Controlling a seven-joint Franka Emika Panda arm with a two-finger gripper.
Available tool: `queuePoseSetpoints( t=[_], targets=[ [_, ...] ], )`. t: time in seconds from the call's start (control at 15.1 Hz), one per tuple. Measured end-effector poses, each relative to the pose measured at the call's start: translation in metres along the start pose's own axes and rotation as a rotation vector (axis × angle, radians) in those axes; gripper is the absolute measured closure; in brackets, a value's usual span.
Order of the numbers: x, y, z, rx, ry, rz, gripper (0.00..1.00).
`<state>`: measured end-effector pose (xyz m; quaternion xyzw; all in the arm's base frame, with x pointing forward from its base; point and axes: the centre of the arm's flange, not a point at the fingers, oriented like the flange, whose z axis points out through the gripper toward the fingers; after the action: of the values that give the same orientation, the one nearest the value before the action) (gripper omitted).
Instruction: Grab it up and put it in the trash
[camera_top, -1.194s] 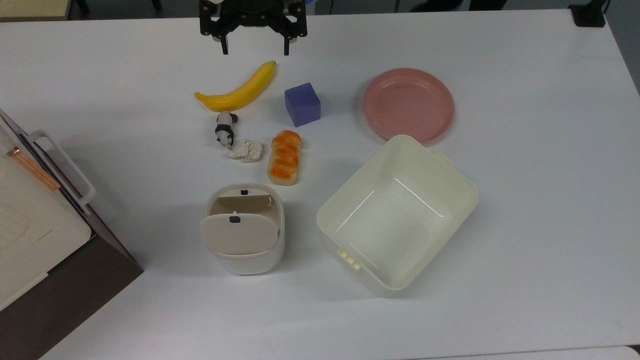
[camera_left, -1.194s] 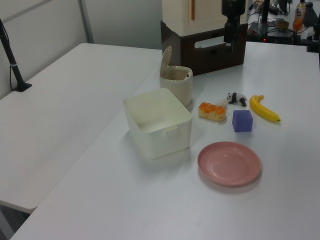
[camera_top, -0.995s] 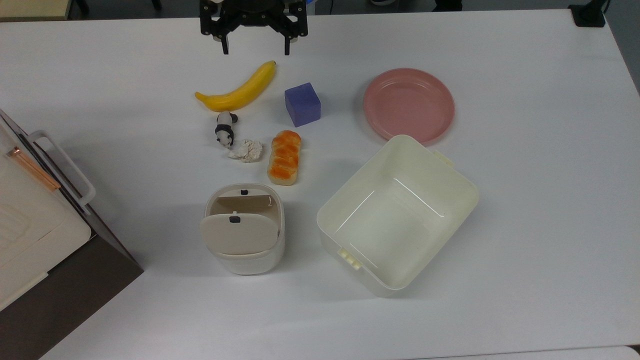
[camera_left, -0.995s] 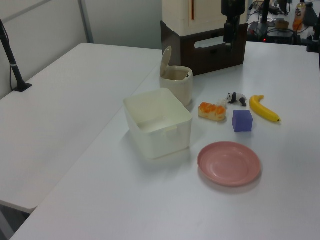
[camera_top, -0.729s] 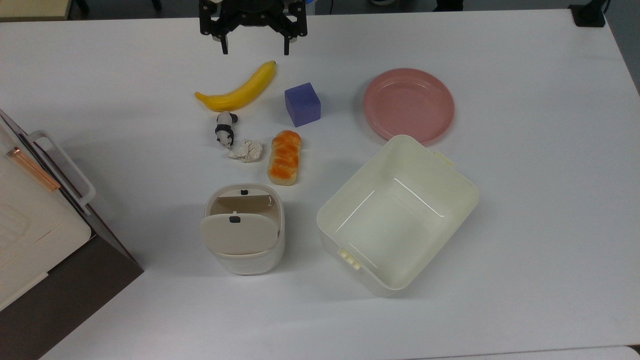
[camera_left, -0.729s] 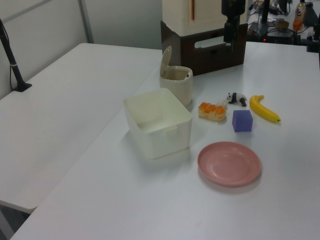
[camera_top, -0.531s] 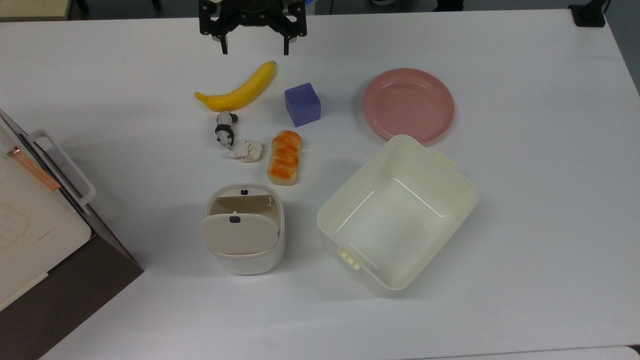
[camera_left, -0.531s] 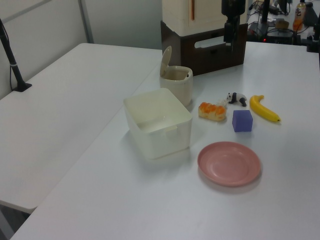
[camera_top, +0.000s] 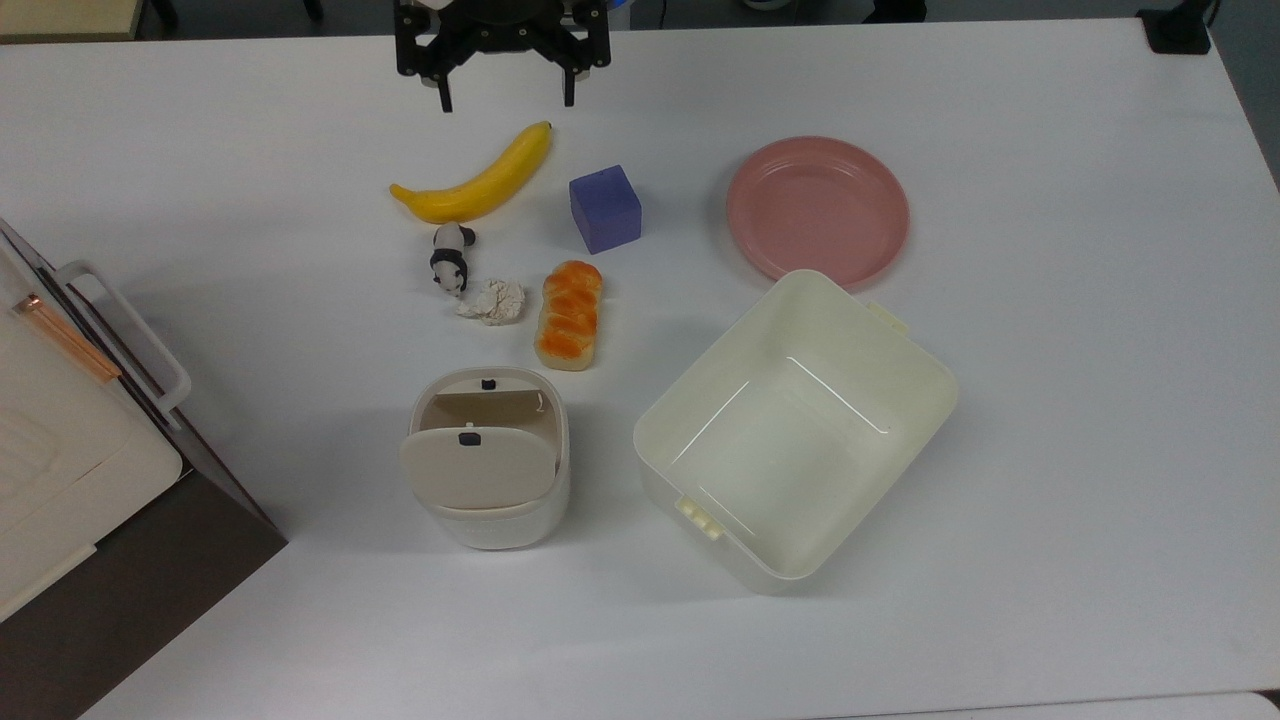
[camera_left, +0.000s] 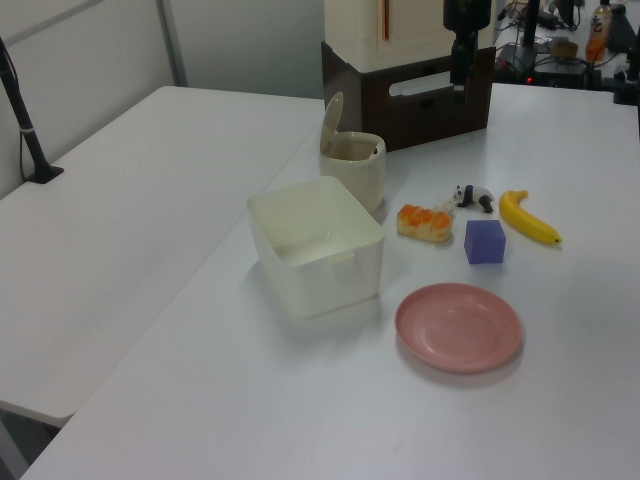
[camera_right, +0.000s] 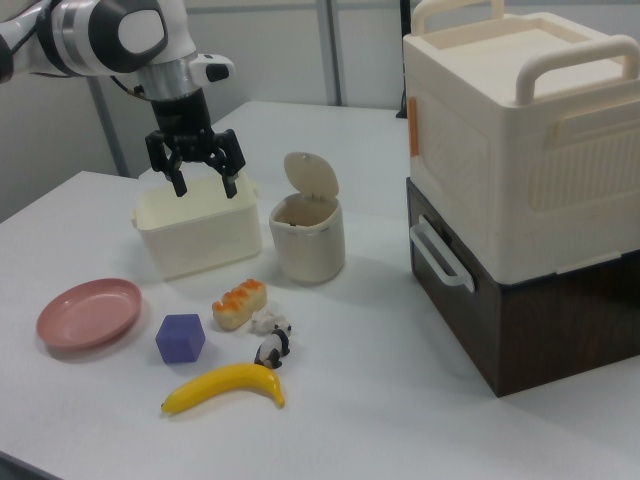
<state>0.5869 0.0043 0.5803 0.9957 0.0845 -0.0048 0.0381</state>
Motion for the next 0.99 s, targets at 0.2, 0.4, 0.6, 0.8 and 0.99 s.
queuePoseSetpoints(
  t=[0.2,0.4,0.6,0.8,0.99],
  targets=[
    [-0.002,0.014,0.004,0.002,-0.008,-0.167,0.00],
    [-0.001,0.024,0.015,0.008,-0.025,-0.325,0.00],
    [0.003,0.025,0.025,0.017,-0.041,-0.456,0.00],
    [0.005,0.024,0.039,0.026,-0.053,-0.591,0.00],
    [0.009,0.022,0.072,0.024,-0.041,-0.715,0.00]
  ],
)
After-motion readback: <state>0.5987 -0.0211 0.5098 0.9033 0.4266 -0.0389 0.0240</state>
